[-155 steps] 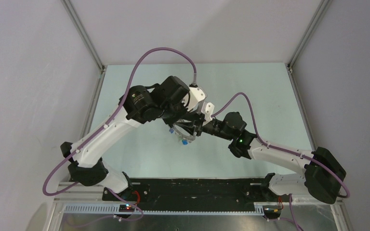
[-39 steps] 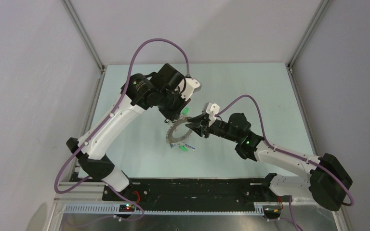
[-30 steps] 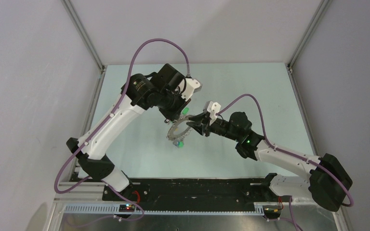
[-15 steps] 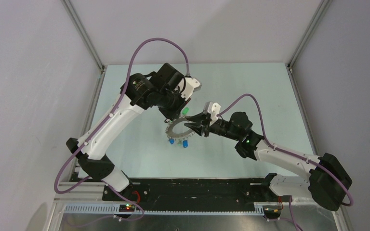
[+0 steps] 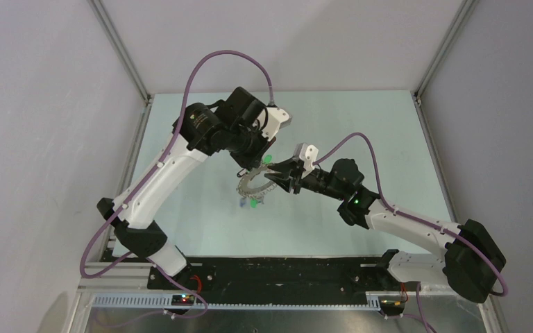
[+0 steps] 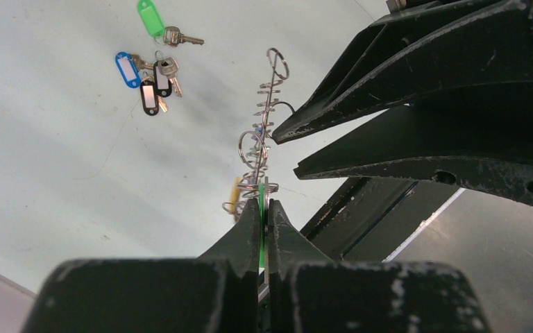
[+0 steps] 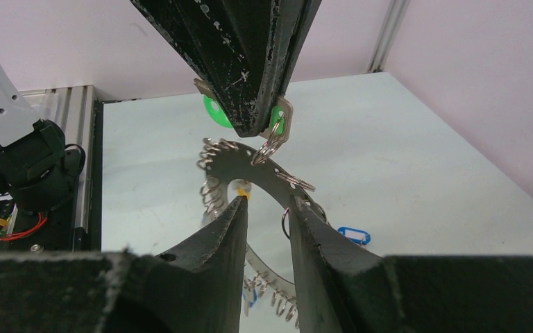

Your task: Remove the keys from the keyring

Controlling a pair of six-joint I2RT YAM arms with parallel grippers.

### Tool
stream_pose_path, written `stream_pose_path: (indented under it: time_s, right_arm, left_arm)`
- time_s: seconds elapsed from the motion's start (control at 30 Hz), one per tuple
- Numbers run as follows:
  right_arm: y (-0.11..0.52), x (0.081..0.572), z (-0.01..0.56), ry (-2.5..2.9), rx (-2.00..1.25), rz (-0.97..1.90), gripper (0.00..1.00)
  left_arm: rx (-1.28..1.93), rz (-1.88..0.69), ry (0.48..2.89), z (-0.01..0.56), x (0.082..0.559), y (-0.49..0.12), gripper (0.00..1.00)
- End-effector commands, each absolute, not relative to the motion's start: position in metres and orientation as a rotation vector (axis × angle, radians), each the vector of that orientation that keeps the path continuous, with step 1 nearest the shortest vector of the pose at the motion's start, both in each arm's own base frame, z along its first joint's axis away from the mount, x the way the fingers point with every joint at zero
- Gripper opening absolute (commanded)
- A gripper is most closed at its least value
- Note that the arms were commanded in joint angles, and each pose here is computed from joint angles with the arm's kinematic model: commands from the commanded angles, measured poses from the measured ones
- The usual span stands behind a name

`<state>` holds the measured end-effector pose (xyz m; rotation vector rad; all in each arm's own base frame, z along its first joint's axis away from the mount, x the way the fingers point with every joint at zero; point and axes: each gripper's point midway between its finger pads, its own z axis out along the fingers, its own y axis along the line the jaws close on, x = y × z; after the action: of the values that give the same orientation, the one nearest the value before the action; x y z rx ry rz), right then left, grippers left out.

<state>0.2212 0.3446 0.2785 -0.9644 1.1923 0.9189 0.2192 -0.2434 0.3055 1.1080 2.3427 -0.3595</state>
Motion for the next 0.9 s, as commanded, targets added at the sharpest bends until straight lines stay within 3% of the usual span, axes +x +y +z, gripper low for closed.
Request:
stream_pose_path:
  time_s: [0.0, 0.87]
  right_arm:
    - [0.344, 0.23, 0.31, 1.121, -0.907, 0.897, 0.33]
    - [0.342, 0.233, 0.324, 1.099, -0.842, 0.907, 0.31]
  left_arm:
    - [1.07, -0.393, 2.285, 0.321, 0.228, -0.25, 0.0]
    - [1.035, -0.425, 2.306, 0.321, 0.235, -0.257, 0.0]
